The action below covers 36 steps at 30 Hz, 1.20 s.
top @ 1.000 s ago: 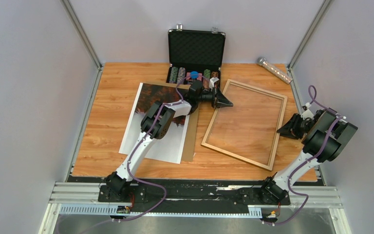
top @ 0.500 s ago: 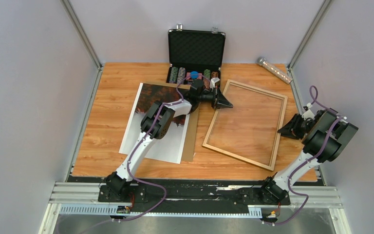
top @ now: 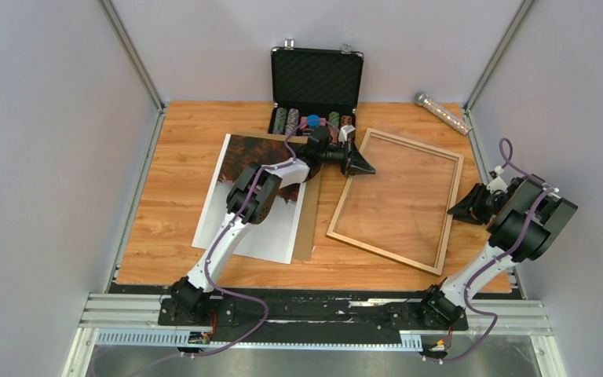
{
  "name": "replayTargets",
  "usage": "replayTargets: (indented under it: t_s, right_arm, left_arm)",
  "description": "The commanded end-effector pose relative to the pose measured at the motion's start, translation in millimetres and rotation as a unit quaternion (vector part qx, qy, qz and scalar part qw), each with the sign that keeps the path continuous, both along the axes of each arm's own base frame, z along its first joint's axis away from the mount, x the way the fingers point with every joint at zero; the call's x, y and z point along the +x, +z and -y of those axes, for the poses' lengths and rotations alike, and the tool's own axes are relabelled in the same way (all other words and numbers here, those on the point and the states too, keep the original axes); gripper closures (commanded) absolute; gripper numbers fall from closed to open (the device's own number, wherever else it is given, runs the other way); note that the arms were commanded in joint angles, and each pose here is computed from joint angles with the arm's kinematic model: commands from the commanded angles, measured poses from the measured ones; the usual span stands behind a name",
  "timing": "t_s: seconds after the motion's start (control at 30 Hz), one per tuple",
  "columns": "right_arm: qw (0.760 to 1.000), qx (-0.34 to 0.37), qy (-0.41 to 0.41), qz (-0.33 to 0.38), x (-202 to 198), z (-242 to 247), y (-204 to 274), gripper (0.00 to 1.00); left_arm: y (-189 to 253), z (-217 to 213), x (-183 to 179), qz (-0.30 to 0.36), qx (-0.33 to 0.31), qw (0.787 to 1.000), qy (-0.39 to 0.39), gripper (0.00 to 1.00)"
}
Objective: Put the photo into the frame
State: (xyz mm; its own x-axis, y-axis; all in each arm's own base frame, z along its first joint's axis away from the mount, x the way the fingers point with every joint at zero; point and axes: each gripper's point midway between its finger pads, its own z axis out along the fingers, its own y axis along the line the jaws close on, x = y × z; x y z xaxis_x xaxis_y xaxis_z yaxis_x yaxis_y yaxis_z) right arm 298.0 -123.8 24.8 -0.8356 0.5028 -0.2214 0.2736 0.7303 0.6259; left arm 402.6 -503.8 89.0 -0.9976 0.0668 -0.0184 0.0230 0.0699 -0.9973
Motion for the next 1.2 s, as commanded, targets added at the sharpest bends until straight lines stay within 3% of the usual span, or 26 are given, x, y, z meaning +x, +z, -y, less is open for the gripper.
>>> replayTargets:
  t_s: [0.0, 0.47, 1.17]
  right_arm:
    - [0.999, -0.048, 0.009, 0.016, 10.9, 13.3, 0.1, 0.70]
    - [0.998, -0.057, 0.013, 0.015, 11.4, 13.0, 0.9, 0.70]
    - [0.998, -0.062, 0.017, 0.008, 10.7, 10.7, -2.5, 0.69]
  left_arm:
    - [-10.0, 3.2, -14.1, -0.038, 0.037, 0.998, -0.023, 1.00]
    - [-20.3, 1.8, -20.5, -0.039, 0.090, 0.995, -0.035, 1.00]
    - [-6.0, 0.3, -28.4, -0.083, 0.091, 0.991, -0.049, 1.00]
